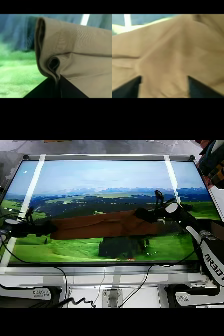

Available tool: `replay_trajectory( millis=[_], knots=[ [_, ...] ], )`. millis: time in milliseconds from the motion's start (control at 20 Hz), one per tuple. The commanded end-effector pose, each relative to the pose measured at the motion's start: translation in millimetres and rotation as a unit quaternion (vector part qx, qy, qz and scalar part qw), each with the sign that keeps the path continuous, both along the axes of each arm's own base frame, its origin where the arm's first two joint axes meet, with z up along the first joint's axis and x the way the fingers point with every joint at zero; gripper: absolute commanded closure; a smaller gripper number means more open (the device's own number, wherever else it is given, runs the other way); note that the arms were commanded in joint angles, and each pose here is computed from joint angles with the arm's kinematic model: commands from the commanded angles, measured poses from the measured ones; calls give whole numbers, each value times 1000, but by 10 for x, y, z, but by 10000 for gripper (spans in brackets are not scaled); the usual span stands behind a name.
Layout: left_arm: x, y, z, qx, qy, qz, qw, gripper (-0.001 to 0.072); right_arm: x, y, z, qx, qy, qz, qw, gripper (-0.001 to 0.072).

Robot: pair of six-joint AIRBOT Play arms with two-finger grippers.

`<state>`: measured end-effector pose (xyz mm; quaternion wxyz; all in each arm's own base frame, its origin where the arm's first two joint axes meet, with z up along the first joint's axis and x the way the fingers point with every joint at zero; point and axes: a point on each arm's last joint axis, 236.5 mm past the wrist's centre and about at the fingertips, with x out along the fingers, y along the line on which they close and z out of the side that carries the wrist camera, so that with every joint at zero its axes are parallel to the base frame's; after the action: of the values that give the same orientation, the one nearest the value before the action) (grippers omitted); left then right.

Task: Fold the clothes and pants, and hang the long-sleeved shirts on hangers.

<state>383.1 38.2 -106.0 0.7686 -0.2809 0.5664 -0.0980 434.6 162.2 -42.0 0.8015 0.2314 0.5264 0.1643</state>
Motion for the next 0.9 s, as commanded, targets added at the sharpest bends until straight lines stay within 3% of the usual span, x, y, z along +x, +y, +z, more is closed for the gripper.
replay_trajectory(
  millis=[0, 50, 100, 200, 450, 700, 850],
  knots=[
    [226, -290, 538, -21, -48, -62, 997, 692, 218, 351, 351, -6, -78, 38, 996, 454],
    [264, -403, 828, -23, -67, -92, 993, 692, 309, 503, 500, -6, -110, 40, 993, 640],
    [266, -519, 1114, -25, -83, -117, 989, 692, 373, 651, 621, -5, -139, 43, 989, 697],
    [191, -770, 1738, -25, -114, -154, 981, 692, 382, 1023, 772, 3, -171, 62, 983, 698],
    [-84, -1112, 2844, -42, -205, -132, 969, 691, 40, 2112, 458, 39, -122, 127, 984, 698],
    [-242, -1157, 3200, -19, -257, -131, 957, 691, -518, 3258, 71, 71, -66, 193, 976, 698],
    [-233, -1158, 3197, -19, -257, -130, 957, 691, -632, 3515, 117, 74, -79, 217, 970, 697]
  ],
)
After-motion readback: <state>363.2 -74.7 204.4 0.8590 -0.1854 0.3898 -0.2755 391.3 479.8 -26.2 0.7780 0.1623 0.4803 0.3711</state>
